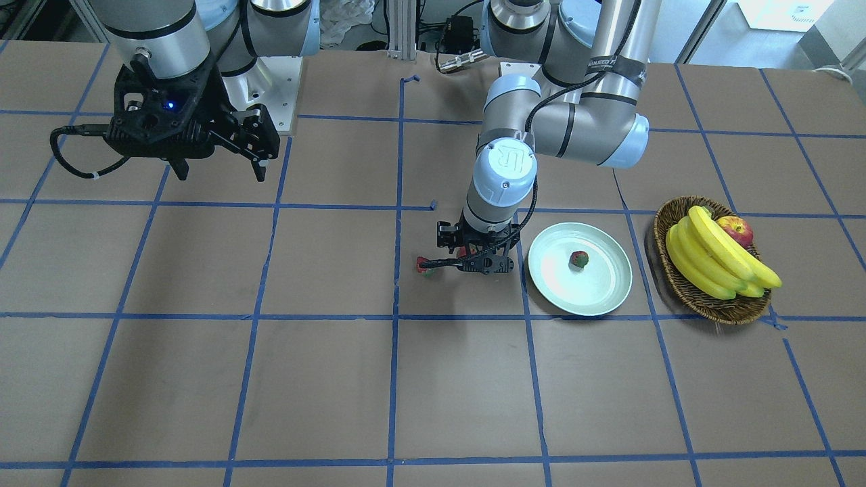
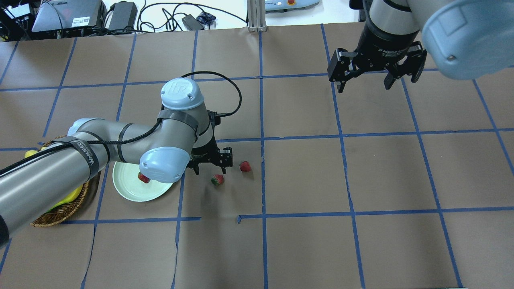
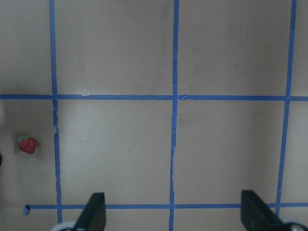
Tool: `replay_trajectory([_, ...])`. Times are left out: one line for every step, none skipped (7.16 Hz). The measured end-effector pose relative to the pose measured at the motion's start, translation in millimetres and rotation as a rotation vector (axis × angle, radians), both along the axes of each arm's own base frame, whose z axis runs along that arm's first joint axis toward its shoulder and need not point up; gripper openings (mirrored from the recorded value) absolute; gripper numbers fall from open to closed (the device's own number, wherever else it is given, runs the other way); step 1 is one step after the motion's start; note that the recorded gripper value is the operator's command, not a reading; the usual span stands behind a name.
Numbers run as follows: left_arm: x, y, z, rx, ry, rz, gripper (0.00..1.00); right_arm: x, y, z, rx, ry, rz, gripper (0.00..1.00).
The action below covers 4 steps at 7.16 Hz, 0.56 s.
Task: Collect all strawberries into plate
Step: 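Move the left gripper to the next strawberry and grasp it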
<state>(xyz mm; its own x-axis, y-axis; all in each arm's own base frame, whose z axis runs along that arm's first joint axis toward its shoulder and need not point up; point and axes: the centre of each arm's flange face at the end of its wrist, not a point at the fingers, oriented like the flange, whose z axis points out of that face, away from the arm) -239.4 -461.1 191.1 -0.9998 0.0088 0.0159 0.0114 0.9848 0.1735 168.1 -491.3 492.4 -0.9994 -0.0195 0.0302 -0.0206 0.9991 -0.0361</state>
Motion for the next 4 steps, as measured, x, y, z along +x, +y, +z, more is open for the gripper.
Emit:
replay_trajectory([-2.6,-0.9,-6.4,0.002,0.006,-0.002,0.61,0.1,0.0,0.0,0.0,0.0,0.0,1.0])
replay_trajectory([-3.7,-2.3,-10.4,-0.002,0.009,-0.002,0.49,0.3,0.2,-0.2,0.0,0.0,0.001,1.0])
replay_trajectory([-3.9,-2.9,-12.3,-0.004,0.008,-0.002,0.42,0.3,0.2,-0.3,0.001,0.0,0.001,1.0])
replay_trajectory([-3.7,-2.6,-14.1,-0.002,0.005,-0.003,0.35,0.2,0.1,-0.2,0.0,0.0,0.0,1.0])
